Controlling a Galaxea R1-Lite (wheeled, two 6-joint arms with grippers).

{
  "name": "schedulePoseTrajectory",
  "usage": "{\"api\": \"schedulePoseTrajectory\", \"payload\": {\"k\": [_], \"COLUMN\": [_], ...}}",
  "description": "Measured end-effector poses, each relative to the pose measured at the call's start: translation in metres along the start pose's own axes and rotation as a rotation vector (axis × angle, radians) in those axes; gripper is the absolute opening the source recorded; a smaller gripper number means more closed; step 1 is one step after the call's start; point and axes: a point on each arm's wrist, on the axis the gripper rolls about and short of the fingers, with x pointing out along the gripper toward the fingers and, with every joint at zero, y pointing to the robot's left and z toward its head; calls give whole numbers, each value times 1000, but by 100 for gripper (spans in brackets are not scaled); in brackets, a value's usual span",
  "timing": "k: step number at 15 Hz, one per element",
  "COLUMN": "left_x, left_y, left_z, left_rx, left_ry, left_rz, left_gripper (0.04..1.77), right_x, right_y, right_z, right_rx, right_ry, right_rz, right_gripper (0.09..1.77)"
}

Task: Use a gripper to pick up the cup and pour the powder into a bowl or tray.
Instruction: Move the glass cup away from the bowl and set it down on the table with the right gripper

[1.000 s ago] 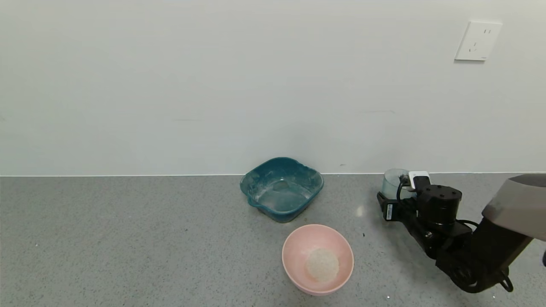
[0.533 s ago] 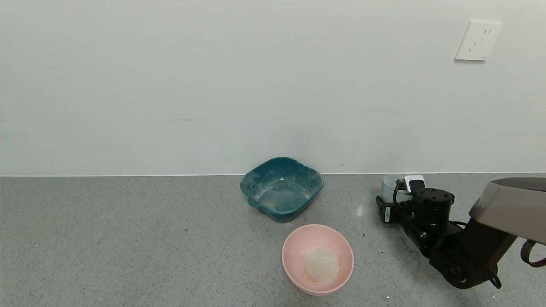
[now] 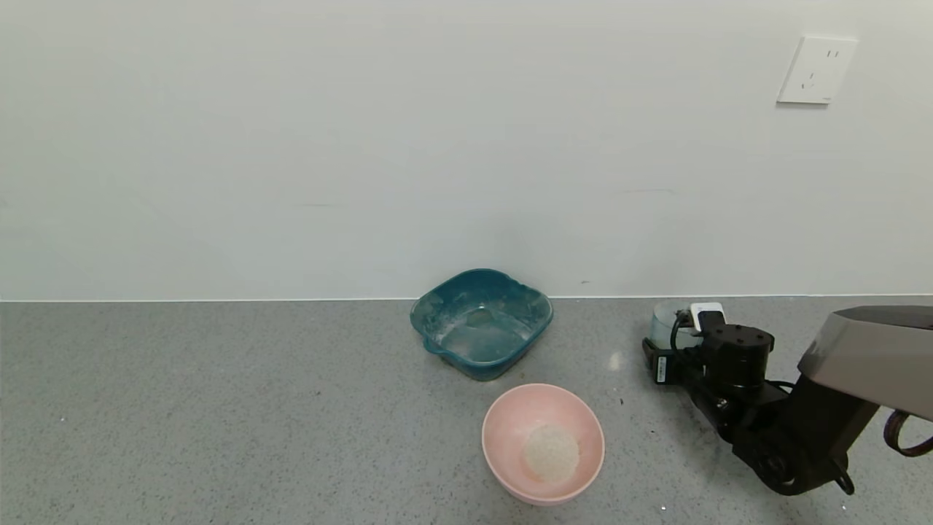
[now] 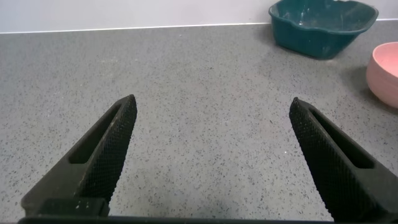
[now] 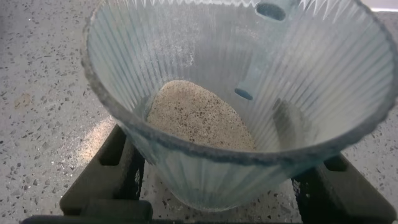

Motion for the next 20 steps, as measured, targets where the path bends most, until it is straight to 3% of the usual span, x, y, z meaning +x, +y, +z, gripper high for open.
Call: {"api": "schedulePoseTrajectory", "payload": {"k": [6,16,20], "left_x": [0,0,0], "left_y": [0,0,0], "left_z": [0,0,0], "left_rx": [0,0,0], "left_ry": [0,0,0], "left_rz": [0,0,0], "left_gripper": [176,176,176], "right_x": [0,-2,-14], "right_y": [0,0,-2], "right_z": [-2,-3,-2], "right_rx": [-3,-7,-23], "right_ry": [8,19,84], "right_rz": [0,5,62], "right_gripper": [134,160,165]}}
